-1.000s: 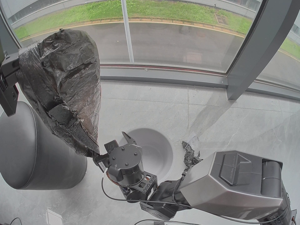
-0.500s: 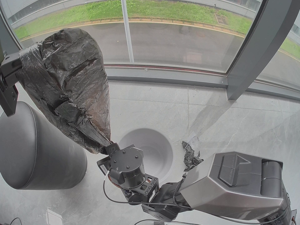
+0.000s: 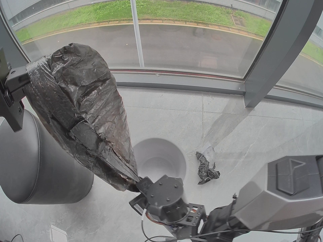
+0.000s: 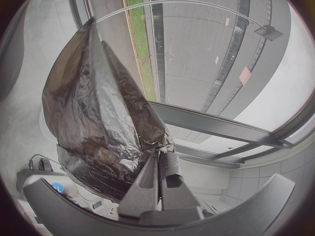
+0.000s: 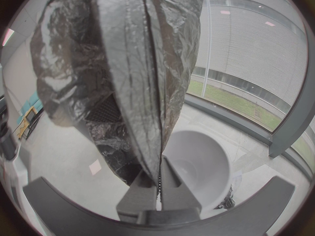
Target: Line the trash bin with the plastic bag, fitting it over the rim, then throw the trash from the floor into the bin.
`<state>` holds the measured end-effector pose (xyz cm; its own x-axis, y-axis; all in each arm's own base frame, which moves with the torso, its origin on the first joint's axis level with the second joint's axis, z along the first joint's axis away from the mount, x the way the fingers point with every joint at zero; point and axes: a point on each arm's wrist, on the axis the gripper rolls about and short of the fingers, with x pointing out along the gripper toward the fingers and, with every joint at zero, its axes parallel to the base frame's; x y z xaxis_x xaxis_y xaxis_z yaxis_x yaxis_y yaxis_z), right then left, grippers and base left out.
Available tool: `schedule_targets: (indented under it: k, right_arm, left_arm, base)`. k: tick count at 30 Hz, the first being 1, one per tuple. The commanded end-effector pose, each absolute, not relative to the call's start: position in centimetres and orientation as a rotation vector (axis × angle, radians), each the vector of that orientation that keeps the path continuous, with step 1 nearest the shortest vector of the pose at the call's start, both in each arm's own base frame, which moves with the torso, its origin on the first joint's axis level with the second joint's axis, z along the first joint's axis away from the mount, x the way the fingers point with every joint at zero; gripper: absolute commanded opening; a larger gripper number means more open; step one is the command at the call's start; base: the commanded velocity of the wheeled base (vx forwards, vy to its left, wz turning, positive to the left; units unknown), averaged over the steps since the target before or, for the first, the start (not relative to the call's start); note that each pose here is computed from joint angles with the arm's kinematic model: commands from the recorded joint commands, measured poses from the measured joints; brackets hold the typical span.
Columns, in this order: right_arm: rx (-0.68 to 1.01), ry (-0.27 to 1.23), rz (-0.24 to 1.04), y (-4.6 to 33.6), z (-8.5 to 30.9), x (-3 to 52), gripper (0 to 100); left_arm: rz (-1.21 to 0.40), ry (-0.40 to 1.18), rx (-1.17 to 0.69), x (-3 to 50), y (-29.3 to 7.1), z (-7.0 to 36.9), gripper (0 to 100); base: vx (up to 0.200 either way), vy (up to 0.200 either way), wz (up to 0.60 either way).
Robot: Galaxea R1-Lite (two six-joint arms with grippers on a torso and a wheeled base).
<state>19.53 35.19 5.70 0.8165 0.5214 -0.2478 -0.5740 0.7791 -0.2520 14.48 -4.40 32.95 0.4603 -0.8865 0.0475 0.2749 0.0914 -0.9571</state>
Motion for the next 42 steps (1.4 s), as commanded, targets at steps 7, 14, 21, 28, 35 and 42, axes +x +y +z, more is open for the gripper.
schedule_targets:
  k: [7, 14, 21, 28, 35, 42]
  right_arm:
    - [-0.169, 0.329, 0.705, 25.6, 10.8, 17.1, 0]
    - [0.084, 0.649, 0.814, 24.2, 13.6, 17.4, 0]
    - [0.179, 0.748, 0.834, 23.4, 14.5, 18.2, 0]
    - [0.222, 0.808, 0.841, 22.7, 14.8, 18.1, 0]
    - [0.282, 0.868, 0.838, 20.6, 15.7, 18.0, 0]
    - [0.315, 0.887, 0.858, 19.1, 16.5, 18.2, 0]
  left_arm:
    - [-0.863, 0.703, -1.212, 18.1, -3.9, 23.8, 0]
    - [-0.838, 0.753, -1.229, 19.3, -4.2, 21.6, 0]
    - [-0.829, 0.830, -1.238, 20.3, -5.1, 20.2, 0]
    - [-0.824, 0.875, -1.200, 21.2, -5.8, 18.7, 0]
    - [-0.848, 0.924, -1.186, 21.7, -6.9, 18.0, 0]
    - [-0.863, 0.956, -1.178, 22.3, -7.8, 17.0, 0]
  base:
    - [0.000, 0.000, 0.00]
    - [0.000, 0.000, 0.00]
    - [0.000, 0.000, 0.00]
    - [0.000, 0.000, 0.00]
    - [0.000, 0.000, 0.00]
    - [0.000, 0.000, 0.00]
